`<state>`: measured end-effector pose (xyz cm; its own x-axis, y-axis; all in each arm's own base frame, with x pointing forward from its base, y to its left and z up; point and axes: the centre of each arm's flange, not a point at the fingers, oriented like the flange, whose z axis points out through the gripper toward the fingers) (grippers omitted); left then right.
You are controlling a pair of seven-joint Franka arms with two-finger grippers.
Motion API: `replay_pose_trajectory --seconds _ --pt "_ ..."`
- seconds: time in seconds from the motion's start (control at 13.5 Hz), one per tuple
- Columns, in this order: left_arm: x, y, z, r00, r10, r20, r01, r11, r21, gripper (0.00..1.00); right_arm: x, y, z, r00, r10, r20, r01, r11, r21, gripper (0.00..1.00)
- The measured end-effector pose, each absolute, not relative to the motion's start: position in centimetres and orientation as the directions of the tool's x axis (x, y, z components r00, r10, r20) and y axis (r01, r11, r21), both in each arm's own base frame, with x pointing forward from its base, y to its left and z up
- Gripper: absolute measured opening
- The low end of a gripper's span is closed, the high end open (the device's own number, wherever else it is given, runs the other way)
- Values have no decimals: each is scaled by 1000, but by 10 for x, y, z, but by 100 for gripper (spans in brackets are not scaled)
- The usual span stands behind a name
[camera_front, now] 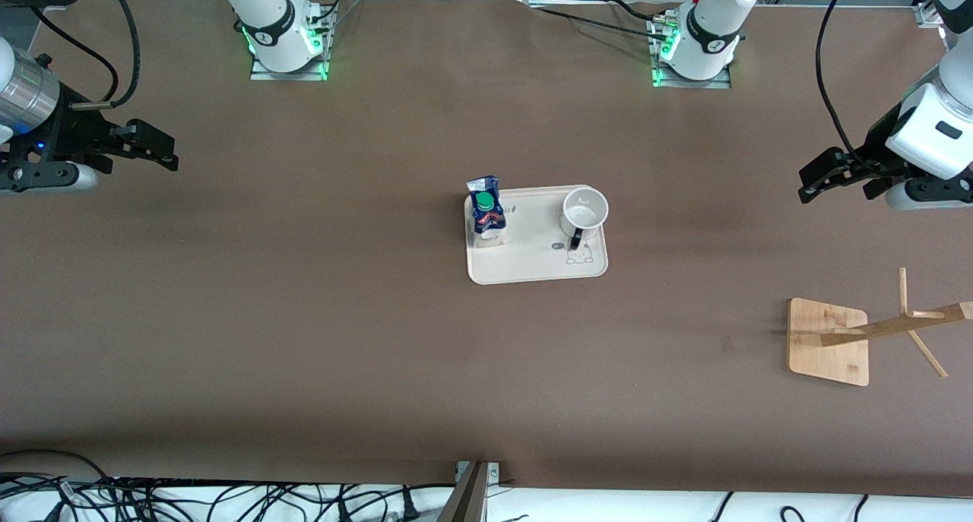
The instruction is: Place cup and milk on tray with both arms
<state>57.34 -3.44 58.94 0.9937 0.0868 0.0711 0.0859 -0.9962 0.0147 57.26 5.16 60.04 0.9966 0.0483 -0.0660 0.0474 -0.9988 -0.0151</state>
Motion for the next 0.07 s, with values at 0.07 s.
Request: replay_pose_trajectory --seconds 0.07 --pt "574 -34 589 994 87 71 86 -996 15 100 573 51 600 997 48 -66 47 -999 -15 100"
